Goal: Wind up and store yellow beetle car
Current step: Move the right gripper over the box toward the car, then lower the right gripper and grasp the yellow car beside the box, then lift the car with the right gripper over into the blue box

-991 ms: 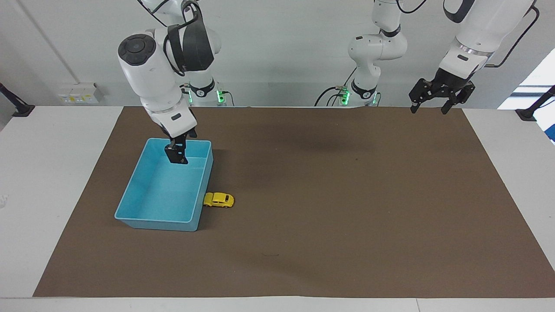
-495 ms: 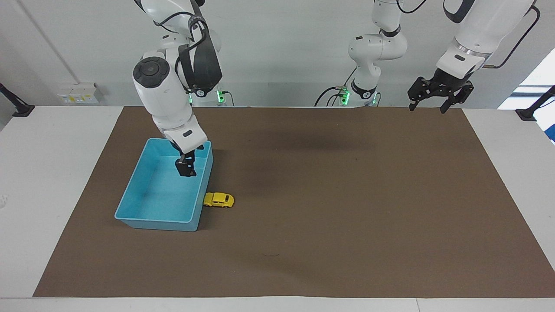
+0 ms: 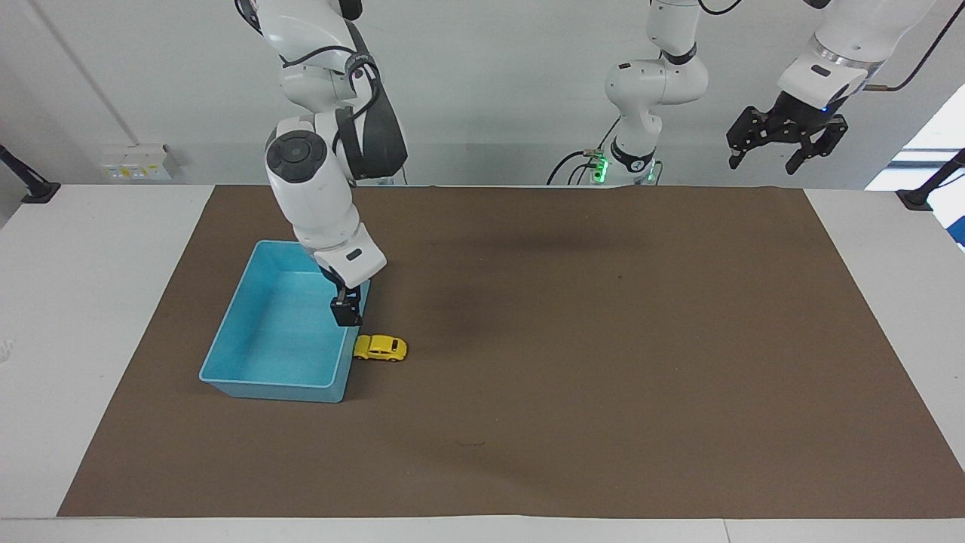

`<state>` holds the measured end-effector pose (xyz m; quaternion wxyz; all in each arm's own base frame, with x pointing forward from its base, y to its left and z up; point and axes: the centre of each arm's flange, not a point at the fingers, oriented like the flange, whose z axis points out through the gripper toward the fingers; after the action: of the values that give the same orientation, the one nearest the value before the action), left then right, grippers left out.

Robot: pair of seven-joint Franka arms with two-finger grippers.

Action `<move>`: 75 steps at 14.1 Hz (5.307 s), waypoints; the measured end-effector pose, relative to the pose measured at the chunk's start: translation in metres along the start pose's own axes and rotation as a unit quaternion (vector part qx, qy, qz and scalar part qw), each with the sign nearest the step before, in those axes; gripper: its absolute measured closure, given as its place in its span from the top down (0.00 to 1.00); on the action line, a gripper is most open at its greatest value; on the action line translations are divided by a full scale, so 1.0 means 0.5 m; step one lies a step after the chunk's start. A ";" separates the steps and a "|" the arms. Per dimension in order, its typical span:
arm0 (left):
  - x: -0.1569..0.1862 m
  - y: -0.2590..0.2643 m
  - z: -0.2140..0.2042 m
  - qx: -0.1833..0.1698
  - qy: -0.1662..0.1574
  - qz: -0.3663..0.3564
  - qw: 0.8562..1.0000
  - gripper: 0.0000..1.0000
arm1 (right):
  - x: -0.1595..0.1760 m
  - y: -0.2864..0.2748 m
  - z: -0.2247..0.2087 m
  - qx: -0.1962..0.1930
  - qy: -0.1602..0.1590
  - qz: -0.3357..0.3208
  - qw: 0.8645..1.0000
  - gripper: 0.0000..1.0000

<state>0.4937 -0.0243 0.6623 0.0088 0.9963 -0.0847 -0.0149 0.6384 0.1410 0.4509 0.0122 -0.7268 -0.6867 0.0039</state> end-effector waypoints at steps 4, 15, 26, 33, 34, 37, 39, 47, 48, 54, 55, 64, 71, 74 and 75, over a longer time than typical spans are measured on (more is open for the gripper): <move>0.006 -0.004 0.010 -0.001 -0.005 -0.014 1.000 1.00 | -0.002 0.011 0.058 0.000 -0.001 0.002 1.000 1.00; 0.014 0.003 0.010 -0.003 0.004 -0.034 0.999 1.00 | 0.041 0.025 0.199 -0.004 -0.002 -0.013 1.000 1.00; 0.012 -0.011 0.010 -0.003 0.004 -0.044 0.999 1.00 | 0.034 0.004 0.284 0.000 -0.007 -0.015 1.000 1.00; 0.012 -0.011 0.010 -0.003 0.004 -0.045 0.999 1.00 | 0.042 -0.004 0.296 -0.007 -0.006 -0.019 1.000 0.48; 0.012 -0.011 0.010 -0.003 0.004 -0.045 0.999 1.00 | 0.042 -0.004 0.292 -0.008 -0.006 -0.020 1.000 0.47; 0.012 -0.011 0.010 -0.003 0.004 -0.045 0.999 1.00 | 0.044 -0.005 0.292 -0.008 -0.006 -0.021 1.000 0.46; 0.012 -0.011 0.010 -0.003 0.004 -0.045 0.999 1.00 | 0.045 -0.004 0.291 -0.009 -0.006 -0.021 1.000 0.46; 0.012 -0.011 0.010 -0.003 0.004 -0.045 0.999 1.00 | 0.065 0.021 0.229 -0.029 0.009 -0.015 0.999 0.46; 0.012 -0.011 0.010 -0.003 0.004 -0.045 0.999 1.00 | 0.073 0.023 0.217 -0.029 0.014 -0.011 0.999 0.46; 0.012 -0.011 0.010 -0.003 0.004 -0.045 0.999 1.00 | 0.135 0.019 0.132 -0.019 0.026 -0.004 0.999 0.46; 0.012 -0.011 0.010 -0.003 0.004 -0.045 0.999 1.00 | 0.133 0.018 0.114 -0.015 0.025 -0.004 1.000 0.46; 0.012 -0.011 0.010 -0.003 0.004 -0.045 0.999 1.00 | -0.016 -0.010 -0.043 0.017 0.015 0.020 1.000 0.46; 0.012 -0.011 0.010 -0.003 0.004 -0.045 0.999 1.00 | -0.166 -0.034 -0.006 0.047 0.012 0.021 0.999 0.46; 0.012 -0.011 0.010 -0.003 0.004 -0.045 0.999 1.00 | -0.213 -0.074 0.040 0.036 0.014 0.014 0.999 0.46; 0.012 -0.011 0.010 -0.003 0.004 -0.045 0.999 1.00 | -0.232 -0.088 0.054 0.031 0.015 0.010 0.999 0.46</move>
<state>0.5006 -0.0198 0.6570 0.0118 0.9991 -0.0396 -0.0116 0.5872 0.0281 0.4239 0.0449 -0.7328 -0.6788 0.0145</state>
